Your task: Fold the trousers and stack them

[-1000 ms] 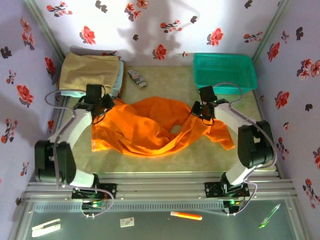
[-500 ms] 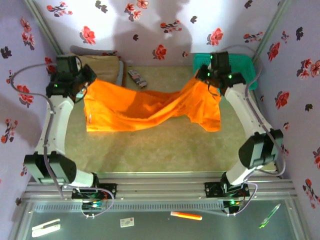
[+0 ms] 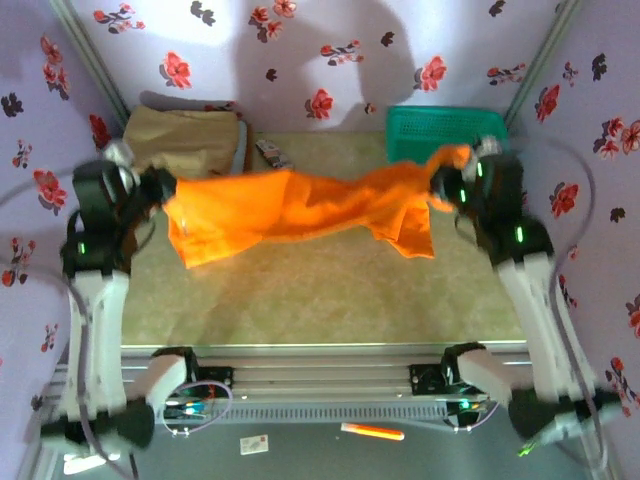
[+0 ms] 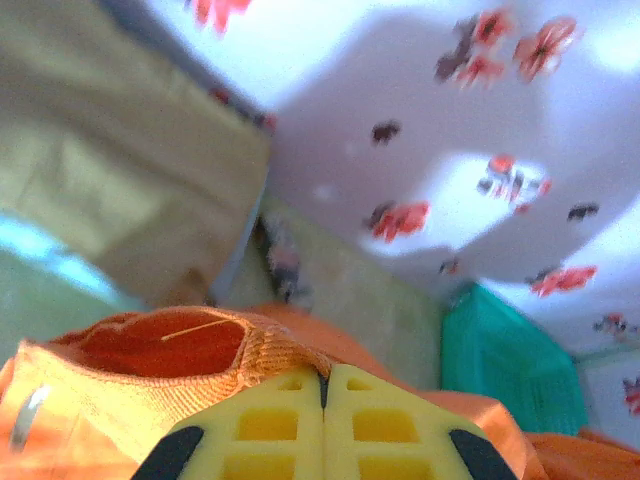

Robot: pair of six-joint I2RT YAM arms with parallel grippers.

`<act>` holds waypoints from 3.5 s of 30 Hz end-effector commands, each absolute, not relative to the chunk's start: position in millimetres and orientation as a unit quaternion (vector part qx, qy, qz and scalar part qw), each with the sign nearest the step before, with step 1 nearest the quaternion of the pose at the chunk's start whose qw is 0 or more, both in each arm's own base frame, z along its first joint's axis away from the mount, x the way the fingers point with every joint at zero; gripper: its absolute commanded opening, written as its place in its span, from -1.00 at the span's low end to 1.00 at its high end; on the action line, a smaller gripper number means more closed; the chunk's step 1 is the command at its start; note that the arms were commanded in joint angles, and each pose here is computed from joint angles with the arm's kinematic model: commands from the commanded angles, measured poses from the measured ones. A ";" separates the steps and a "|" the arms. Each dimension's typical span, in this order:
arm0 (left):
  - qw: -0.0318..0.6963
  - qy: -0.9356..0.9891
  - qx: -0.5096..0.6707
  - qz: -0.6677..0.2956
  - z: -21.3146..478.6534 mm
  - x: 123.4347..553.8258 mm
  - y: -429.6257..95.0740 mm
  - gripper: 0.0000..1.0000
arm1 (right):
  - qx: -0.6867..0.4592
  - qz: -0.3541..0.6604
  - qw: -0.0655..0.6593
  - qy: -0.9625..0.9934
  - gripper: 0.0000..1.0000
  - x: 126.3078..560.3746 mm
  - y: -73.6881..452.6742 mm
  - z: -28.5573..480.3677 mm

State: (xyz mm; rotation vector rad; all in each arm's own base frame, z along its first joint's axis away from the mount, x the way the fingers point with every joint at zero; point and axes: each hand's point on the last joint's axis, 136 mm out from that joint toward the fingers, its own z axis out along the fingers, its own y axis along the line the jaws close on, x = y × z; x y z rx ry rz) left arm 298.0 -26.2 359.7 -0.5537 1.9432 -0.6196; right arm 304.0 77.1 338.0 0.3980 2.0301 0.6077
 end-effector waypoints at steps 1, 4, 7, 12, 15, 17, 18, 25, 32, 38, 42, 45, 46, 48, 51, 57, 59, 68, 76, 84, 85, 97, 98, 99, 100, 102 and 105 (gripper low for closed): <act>0.441 0.807 -0.237 -0.312 303.0 254.8 -46.1 -1.00 | 0.220 0.254 0.410 0.848 -0.44 245.9 67.0 239.2; 0.400 0.801 -0.215 -0.390 276.1 208.6 -74.9 -0.24 | 0.238 0.244 0.381 0.859 -0.16 192.4 54.3 191.8; 0.421 0.782 -0.182 -0.422 295.1 172.1 -85.7 0.28 | 0.249 0.189 0.396 0.863 0.20 169.9 30.3 194.3; 0.424 0.779 -0.162 -0.433 321.2 160.0 -91.5 0.59 | 0.240 0.175 0.391 0.871 0.38 192.7 33.9 214.5; 0.386 0.794 -0.196 -0.428 297.6 186.0 -88.6 0.55 | 0.225 0.225 0.372 0.872 0.25 226.5 60.6 211.3; 0.363 0.800 -0.224 -0.423 275.7 209.1 -85.5 0.41 | 0.215 0.246 0.359 0.874 0.17 246.7 75.8 209.8; 0.355 0.800 -0.235 -0.423 264.1 221.4 -84.9 0.33 | 0.208 0.254 0.358 0.874 0.12 258.7 83.4 208.8; 0.315 0.843 -0.272 -0.341 177.1 287.7 -93.7 0.34 | 0.236 0.115 0.329 0.907 0.45 334.4 62.0 159.5; 0.277 0.864 -0.316 -0.278 83.0 316.7 -95.8 0.34 | 0.300 -0.003 0.265 0.916 0.40 382.9 -3.1 106.9; 0.254 0.873 -0.344 -0.232 32.6 309.4 -78.9 0.35 | 0.301 -0.026 0.184 0.935 0.23 408.4 -13.8 52.2; 0.246 0.867 -0.368 -0.229 15.4 300.3 -66.9 0.34 | 0.296 -0.041 0.155 0.942 -0.36 407.7 -16.9 26.3; 0.244 0.866 -0.374 -0.223 10.3 297.2 -60.2 0.34 | 0.302 -0.057 0.181 0.934 -0.98 403.3 -26.2 35.8; 0.243 0.866 -0.376 -0.224 9.4 297.3 -59.6 0.33 | 0.302 -0.059 0.189 0.933 -1.00 402.4 -27.9 42.5; 0.240 0.865 -0.380 -0.224 5.9 297.1 -57.0 0.30 | 0.301 -0.058 0.211 0.928 -1.00 401.5 -29.8 63.3; 0.243 0.856 -0.400 -0.220 1.7 298.9 -46.0 0.29 | 0.308 -0.070 0.257 0.913 -1.00 398.8 -41.7 105.8; 0.256 0.836 -0.432 -0.221 4.6 306.2 -27.7 0.26 | 0.374 -0.087 0.294 0.875 -1.00 370.3 -99.4 164.7; 0.260 0.831 -0.440 -0.220 4.8 305.8 -23.9 0.26 | 0.403 -0.078 0.299 0.861 -1.00 350.6 -114.3 175.6; 0.265 0.825 -0.449 -0.216 9.6 292.8 -19.9 0.26 | 0.465 -0.080 0.341 0.813 -1.00 248.9 -128.1 200.6; 0.279 0.827 -0.445 -0.201 23.3 269.4 -13.8 0.32 | 0.513 -0.156 0.302 0.788 -0.19 204.4 -149.6 171.0; 0.337 0.840 -0.360 -0.228 104.7 277.3 -39.9 0.44 | 0.468 -0.056 0.284 0.835 0.40 262.0 -116.0 159.1; 0.337 0.843 -0.350 -0.231 108.5 277.2 -47.1 0.44 | 0.447 -0.041 0.285 0.847 0.41 267.6 -103.2 156.9; 0.277 0.885 -0.314 -0.203 40.1 279.3 -103.8 0.47 | 0.411 0.095 0.166 0.891 0.38 289.5 -15.8 38.8; 0.277 0.886 -0.319 -0.192 35.6 280.3 -99.1 0.49 | 0.413 0.096 0.158 0.892 0.38 290.7 -14.8 33.3; 0.276 0.885 -0.327 -0.182 31.8 281.1 -93.0 0.51 | 0.411 0.097 0.155 0.893 0.38 292.4 -14.1 30.1; 0.277 0.884 -0.332 -0.175 29.1 282.1 -88.2 0.52 | 0.410 0.099 0.153 0.894 0.38 294.2 -13.6 28.8; 0.274 0.882 -0.346 -0.164 23.3 284.6 -75.9 0.53 | 0.404 0.098 0.157 0.896 0.38 298.2 -14.0 32.3; 0.273 0.882 -0.354 -0.147 18.1 288.6 -58.5 0.54 | 0.391 0.107 0.183 0.895 0.38 310.5 -12.8 51.9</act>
